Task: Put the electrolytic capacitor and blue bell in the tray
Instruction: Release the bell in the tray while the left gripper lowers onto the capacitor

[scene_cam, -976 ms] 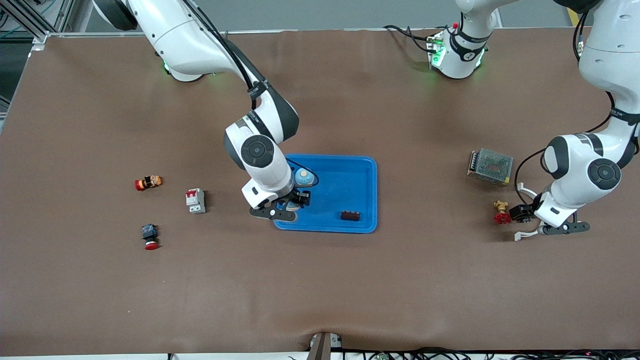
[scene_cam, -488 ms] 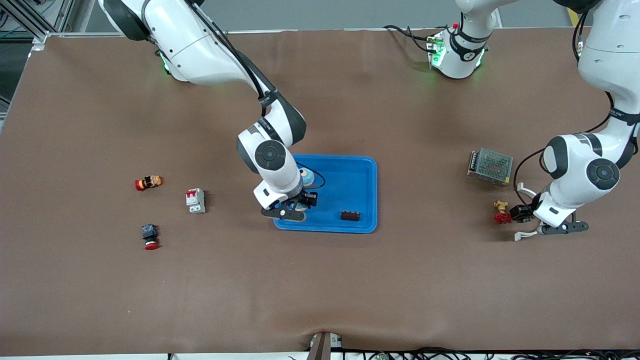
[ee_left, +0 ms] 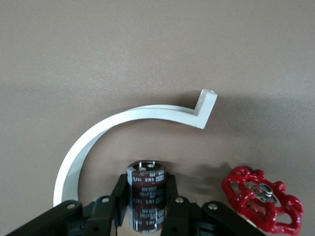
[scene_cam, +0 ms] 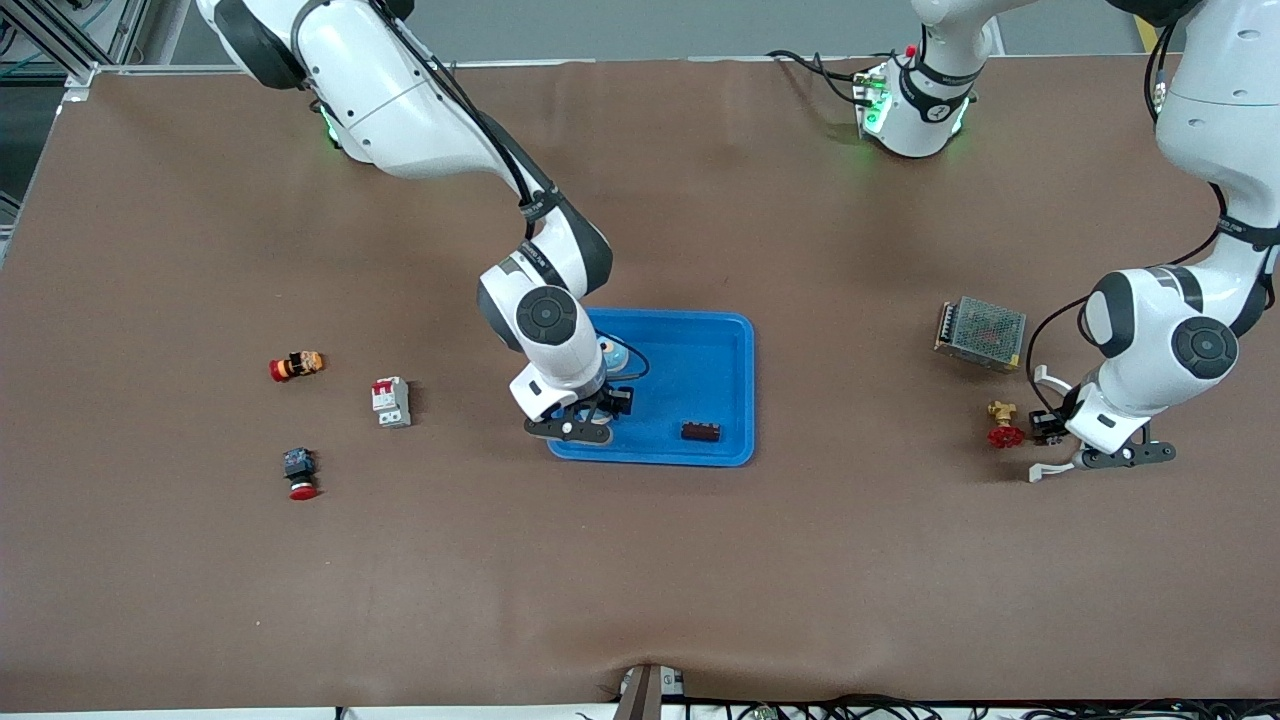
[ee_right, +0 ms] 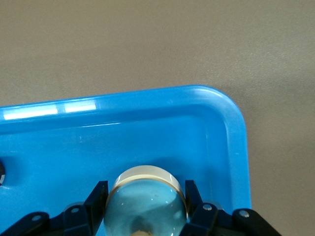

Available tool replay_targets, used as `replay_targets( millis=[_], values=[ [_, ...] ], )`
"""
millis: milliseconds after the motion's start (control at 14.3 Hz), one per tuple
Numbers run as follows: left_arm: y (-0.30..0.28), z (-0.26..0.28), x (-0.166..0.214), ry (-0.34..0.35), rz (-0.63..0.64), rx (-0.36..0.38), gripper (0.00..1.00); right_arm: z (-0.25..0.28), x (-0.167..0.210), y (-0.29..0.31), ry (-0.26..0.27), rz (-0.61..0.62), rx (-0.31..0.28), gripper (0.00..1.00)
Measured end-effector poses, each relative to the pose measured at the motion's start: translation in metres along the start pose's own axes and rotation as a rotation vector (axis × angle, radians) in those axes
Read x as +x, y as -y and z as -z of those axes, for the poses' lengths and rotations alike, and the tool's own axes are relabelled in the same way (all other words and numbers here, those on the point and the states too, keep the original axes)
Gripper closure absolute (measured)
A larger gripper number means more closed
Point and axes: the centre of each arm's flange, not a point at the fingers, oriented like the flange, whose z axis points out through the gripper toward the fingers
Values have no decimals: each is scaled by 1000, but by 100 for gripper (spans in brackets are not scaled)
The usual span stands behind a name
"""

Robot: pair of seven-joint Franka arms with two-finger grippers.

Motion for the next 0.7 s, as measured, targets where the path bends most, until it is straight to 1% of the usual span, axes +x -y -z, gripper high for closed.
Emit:
replay_targets(
  millis=[488,557,697],
  values=[
    [0,0,0,-3,11,0,66,-6,0,0,-3,0,3,31],
    [0,1,1,-7,15,0,66,-6,0,0,-3,0,3,29],
    [-3,7,5,-20,21,-2,66,-6,0,0,-3,0,4,29]
  ],
)
